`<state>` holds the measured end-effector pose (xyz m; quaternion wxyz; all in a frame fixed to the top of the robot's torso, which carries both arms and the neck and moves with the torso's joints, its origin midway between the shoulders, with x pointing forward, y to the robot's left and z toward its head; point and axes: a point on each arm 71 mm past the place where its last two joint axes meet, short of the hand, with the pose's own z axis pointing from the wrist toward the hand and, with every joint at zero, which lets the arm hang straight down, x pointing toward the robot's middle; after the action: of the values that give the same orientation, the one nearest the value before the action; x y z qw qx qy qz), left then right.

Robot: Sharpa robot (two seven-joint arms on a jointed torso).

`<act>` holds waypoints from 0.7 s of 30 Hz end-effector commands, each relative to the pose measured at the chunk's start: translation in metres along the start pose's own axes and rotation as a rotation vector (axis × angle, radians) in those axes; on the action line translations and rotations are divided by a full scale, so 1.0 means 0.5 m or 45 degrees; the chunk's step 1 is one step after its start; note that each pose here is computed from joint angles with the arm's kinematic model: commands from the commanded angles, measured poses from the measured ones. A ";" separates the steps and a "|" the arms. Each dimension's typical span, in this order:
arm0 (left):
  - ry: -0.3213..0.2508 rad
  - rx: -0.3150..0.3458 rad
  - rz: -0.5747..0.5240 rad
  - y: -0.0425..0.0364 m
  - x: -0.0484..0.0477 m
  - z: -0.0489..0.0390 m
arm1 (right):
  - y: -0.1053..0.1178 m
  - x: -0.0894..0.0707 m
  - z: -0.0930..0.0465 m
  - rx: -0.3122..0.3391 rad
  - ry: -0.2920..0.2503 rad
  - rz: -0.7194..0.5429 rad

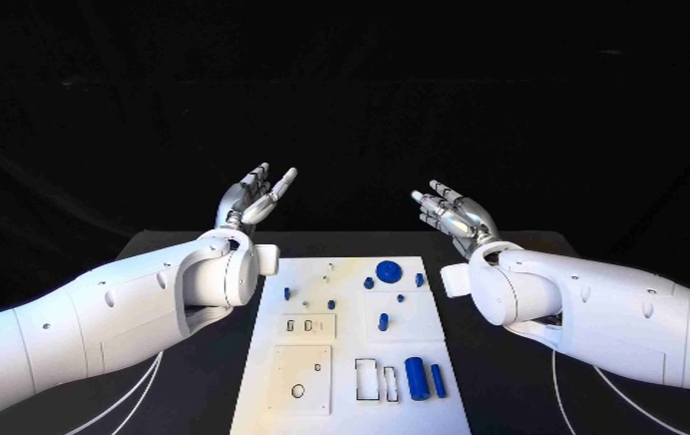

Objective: Assemble the parts on the task board

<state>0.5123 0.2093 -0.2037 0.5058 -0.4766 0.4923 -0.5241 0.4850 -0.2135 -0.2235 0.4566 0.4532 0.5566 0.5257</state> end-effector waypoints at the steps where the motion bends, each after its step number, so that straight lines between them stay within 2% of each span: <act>1: 0.070 0.028 -0.043 -0.005 0.010 0.001 | 0.002 0.016 0.003 0.016 0.229 0.023; 4: 0.070 0.028 -0.043 -0.005 0.010 0.001 | 0.003 0.011 0.007 0.026 0.281 0.014; 8: 0.070 0.028 -0.043 -0.005 0.010 0.001 | 0.003 0.010 0.008 0.029 0.299 0.011; 9: 0.068 0.019 -0.044 -0.006 -0.018 -0.003 | 0.022 -0.028 0.025 -0.144 0.222 -0.279; 15: 0.093 0.009 -0.024 -0.005 -0.026 -0.003 | 0.031 -0.041 0.030 -0.194 0.215 -0.422; 21: 0.192 -0.011 -0.044 -0.008 -0.022 -0.013 | 0.042 -0.046 0.035 -0.224 0.234 -0.524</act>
<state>0.5077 0.2274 -0.2016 0.4827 -0.4654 0.5060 -0.5425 0.5075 -0.2349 -0.2050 0.5186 0.2890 0.6169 0.5167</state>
